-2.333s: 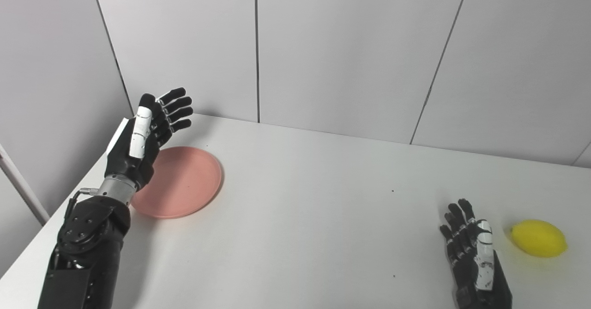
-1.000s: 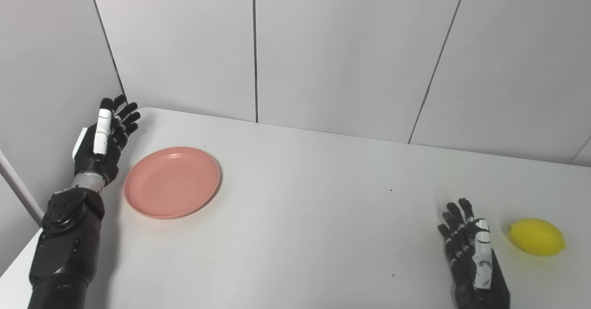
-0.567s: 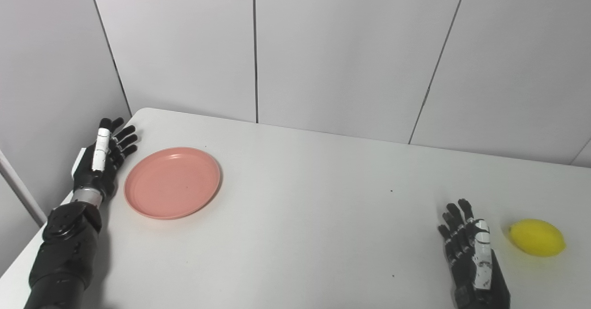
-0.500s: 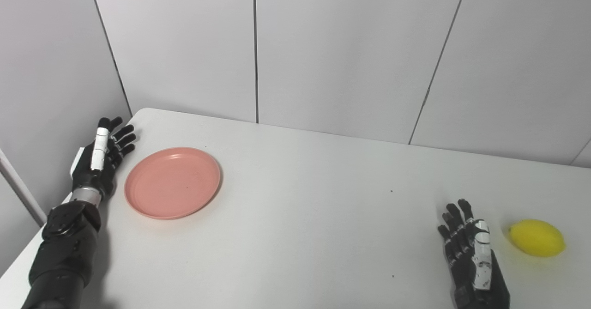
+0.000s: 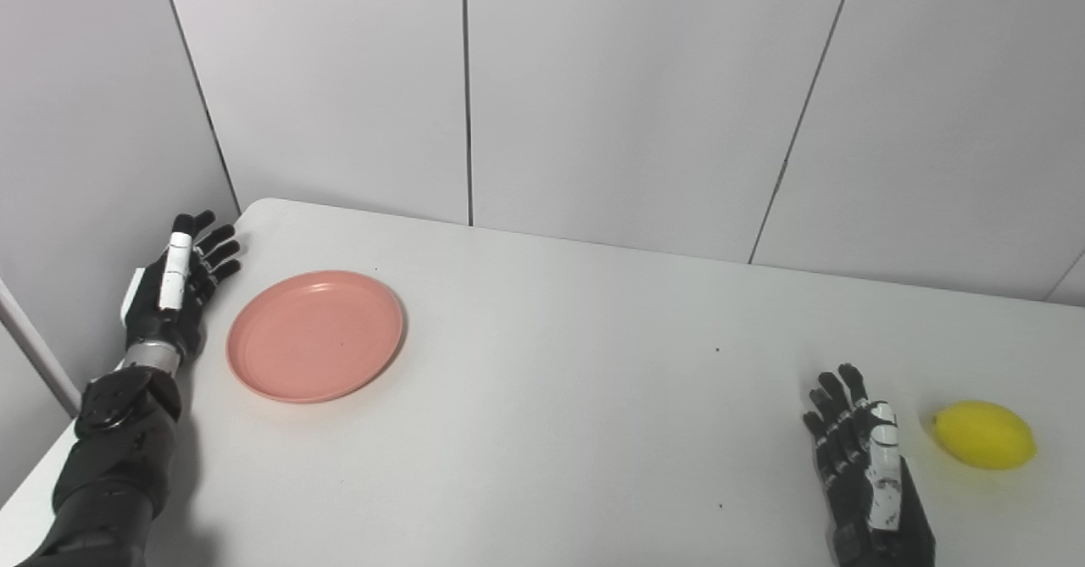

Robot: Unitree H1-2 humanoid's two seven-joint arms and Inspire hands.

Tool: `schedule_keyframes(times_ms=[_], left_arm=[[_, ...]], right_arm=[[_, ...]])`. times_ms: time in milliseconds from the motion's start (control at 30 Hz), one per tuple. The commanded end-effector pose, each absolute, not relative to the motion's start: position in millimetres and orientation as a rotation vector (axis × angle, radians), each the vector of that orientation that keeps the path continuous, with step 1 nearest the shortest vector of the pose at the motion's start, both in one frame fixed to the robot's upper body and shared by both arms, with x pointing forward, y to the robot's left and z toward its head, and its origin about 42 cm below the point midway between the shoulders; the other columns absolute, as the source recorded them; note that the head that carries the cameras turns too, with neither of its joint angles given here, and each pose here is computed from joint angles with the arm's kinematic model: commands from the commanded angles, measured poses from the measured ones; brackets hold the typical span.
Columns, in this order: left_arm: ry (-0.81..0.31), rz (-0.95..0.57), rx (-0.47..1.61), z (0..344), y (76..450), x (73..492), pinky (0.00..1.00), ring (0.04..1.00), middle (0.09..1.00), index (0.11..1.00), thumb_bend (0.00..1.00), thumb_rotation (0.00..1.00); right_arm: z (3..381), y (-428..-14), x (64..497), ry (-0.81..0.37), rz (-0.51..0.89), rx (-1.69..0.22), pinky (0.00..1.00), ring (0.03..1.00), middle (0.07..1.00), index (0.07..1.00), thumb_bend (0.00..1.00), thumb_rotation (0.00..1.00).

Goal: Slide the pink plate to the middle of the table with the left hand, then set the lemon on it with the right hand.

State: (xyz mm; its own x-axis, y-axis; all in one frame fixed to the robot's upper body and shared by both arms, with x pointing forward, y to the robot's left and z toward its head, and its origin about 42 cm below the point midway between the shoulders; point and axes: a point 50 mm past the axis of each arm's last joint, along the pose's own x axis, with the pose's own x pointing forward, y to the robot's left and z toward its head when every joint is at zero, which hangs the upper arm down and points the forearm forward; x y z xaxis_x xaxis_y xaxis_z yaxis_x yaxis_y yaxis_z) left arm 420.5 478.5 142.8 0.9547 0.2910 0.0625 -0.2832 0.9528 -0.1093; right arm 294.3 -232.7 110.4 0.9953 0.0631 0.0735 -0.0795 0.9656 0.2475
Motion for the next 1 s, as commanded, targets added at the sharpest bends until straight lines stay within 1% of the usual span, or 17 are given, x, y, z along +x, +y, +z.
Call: schedule_keyframes(times_ms=[0, 67, 133, 167, 267, 333, 433, 500, 600, 700, 800, 900, 967], left_arm=[[-0.124, 0.258, -0.090, 157, 477, 426, 0.87, 0.862, 0.852, 0.878, 0.99, 0.84], [-0.131, 0.244, -0.088, 158, 472, 424, 0.89, 0.868, 0.848, 0.874, 0.97, 0.86], [-0.132, 0.235, -0.093, 156, 471, 423, 0.93, 0.895, 0.858, 0.870, 0.92, 0.87], [-0.131, 0.229, -0.097, 155, 470, 422, 0.96, 0.910, 0.871, 0.883, 0.91, 0.88], [-0.127, 0.216, -0.109, 151, 468, 421, 0.97, 0.909, 0.879, 0.887, 0.89, 0.88], [-0.117, 0.209, -0.107, 148, 467, 420, 0.99, 0.917, 0.892, 0.905, 0.88, 0.88], [-0.102, 0.200, -0.100, 141, 465, 419, 0.98, 0.911, 0.882, 0.932, 0.90, 0.88], [-0.094, 0.196, -0.104, 138, 464, 418, 0.96, 0.905, 0.877, 0.925, 0.89, 0.88], [-0.084, 0.190, -0.102, 135, 460, 418, 0.92, 0.887, 0.863, 0.914, 0.85, 0.89], [-0.072, 0.177, -0.094, 134, 457, 419, 0.93, 0.889, 0.867, 0.914, 0.84, 0.90], [-0.060, 0.174, -0.086, 132, 458, 419, 0.94, 0.899, 0.877, 0.925, 0.85, 0.90], [-0.064, 0.170, -0.086, 133, 455, 418, 0.91, 0.884, 0.857, 0.923, 0.87, 0.88], [-0.065, 0.160, -0.090, 134, 451, 418, 0.91, 0.893, 0.864, 0.938, 0.87, 0.88]], right_arm=[[82, -223, 278, 0.043, 0.066, 0.295, 1.00, 0.983, 0.964, 0.985, 0.68, 1.00], [82, -223, 278, 0.044, 0.067, 0.293, 1.00, 0.985, 0.967, 0.988, 0.68, 1.00], [81, -223, 278, 0.044, 0.066, 0.291, 1.00, 0.986, 0.967, 0.990, 0.68, 1.00], [81, -223, 278, 0.043, 0.065, 0.291, 1.00, 0.985, 0.966, 0.988, 0.69, 1.00], [82, -222, 278, 0.044, 0.065, 0.294, 1.00, 0.985, 0.966, 0.984, 0.69, 1.00], [82, -222, 278, 0.043, 0.065, 0.295, 1.00, 0.983, 0.964, 0.981, 0.69, 1.00], [82, -222, 278, 0.043, 0.066, 0.295, 1.00, 0.983, 0.964, 0.986, 0.69, 1.00], [82, -222, 277, 0.044, 0.063, 0.299, 1.00, 0.981, 0.962, 0.985, 0.69, 0.99], [82, -221, 278, 0.045, 0.062, 0.304, 1.00, 0.979, 0.956, 0.983, 0.69, 0.98], [82, -220, 278, 0.046, 0.063, 0.305, 1.00, 0.978, 0.958, 0.978, 0.69, 0.98], [82, -220, 278, 0.042, 0.065, 0.304, 1.00, 0.979, 0.959, 0.977, 0.68, 0.98], [82, -220, 278, 0.044, 0.063, 0.302, 1.00, 0.979, 0.956, 0.978, 0.68, 0.98], [82, -219, 278, 0.044, 0.062, 0.303, 1.00, 0.979, 0.955, 0.977, 0.69, 0.98]])
